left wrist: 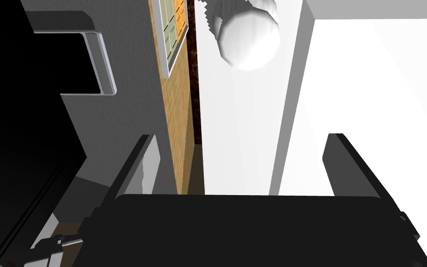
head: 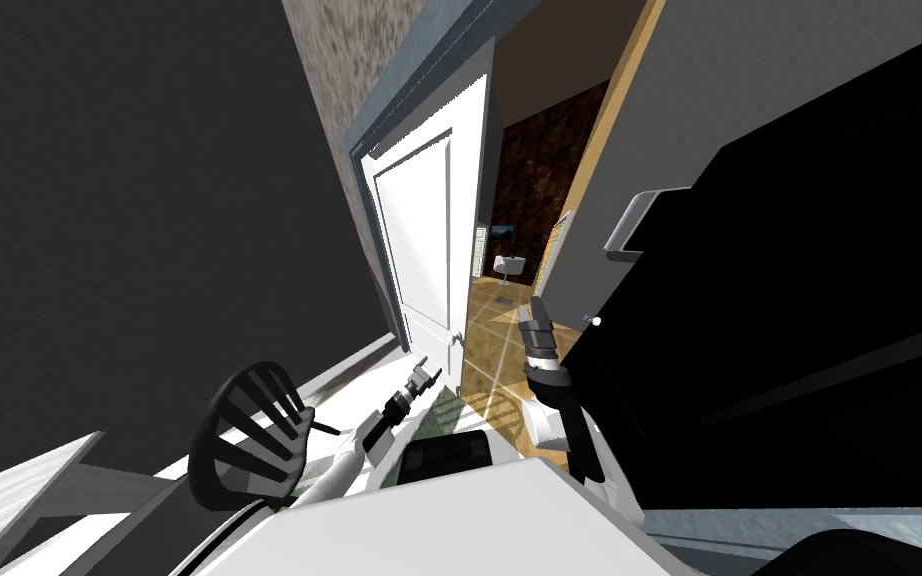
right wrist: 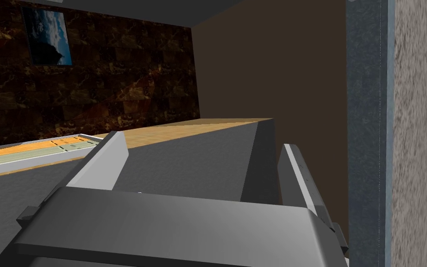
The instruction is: Push the door open
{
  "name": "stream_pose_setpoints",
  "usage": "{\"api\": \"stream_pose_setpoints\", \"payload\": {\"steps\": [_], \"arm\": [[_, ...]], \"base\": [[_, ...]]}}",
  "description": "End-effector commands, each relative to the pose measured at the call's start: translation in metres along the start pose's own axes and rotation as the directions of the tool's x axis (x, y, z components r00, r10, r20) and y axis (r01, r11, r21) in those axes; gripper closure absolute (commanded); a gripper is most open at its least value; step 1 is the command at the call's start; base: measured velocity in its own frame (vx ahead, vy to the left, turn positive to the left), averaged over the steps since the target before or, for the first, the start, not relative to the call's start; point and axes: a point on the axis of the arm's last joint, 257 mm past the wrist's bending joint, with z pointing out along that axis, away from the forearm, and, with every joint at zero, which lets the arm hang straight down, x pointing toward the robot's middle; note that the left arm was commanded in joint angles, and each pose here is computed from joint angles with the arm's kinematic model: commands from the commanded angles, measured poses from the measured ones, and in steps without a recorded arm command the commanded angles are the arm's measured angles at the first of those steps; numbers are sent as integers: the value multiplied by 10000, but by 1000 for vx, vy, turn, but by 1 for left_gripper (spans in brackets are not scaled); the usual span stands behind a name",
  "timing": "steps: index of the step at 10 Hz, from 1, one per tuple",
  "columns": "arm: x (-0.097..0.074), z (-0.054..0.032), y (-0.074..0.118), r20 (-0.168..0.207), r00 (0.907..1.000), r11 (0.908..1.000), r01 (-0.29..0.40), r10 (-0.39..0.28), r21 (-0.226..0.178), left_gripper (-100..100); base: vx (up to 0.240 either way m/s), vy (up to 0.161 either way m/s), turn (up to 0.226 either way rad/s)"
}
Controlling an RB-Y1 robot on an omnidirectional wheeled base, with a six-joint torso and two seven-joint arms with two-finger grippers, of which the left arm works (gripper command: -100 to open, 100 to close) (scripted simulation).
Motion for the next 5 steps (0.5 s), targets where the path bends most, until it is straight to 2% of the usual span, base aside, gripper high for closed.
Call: {"api": "stream_pose_setpoints", "payload": {"steps": [1, 2, 3, 5], "arm": [[49, -11, -11, -132, 9996, 9996, -252, 254, 110, -100], [34, -5, -11, -82, 9999, 9999, -140, 141, 64, -100], [41, 3, -18, -87, 9998, 9999, -168, 169, 32, -100], [47, 12, -25, -92, 9998, 9999, -161, 161, -17, -100]], "base": [[109, 16, -5], [52, 8, -1], [113, -66, -36], [170, -104, -25]]}}
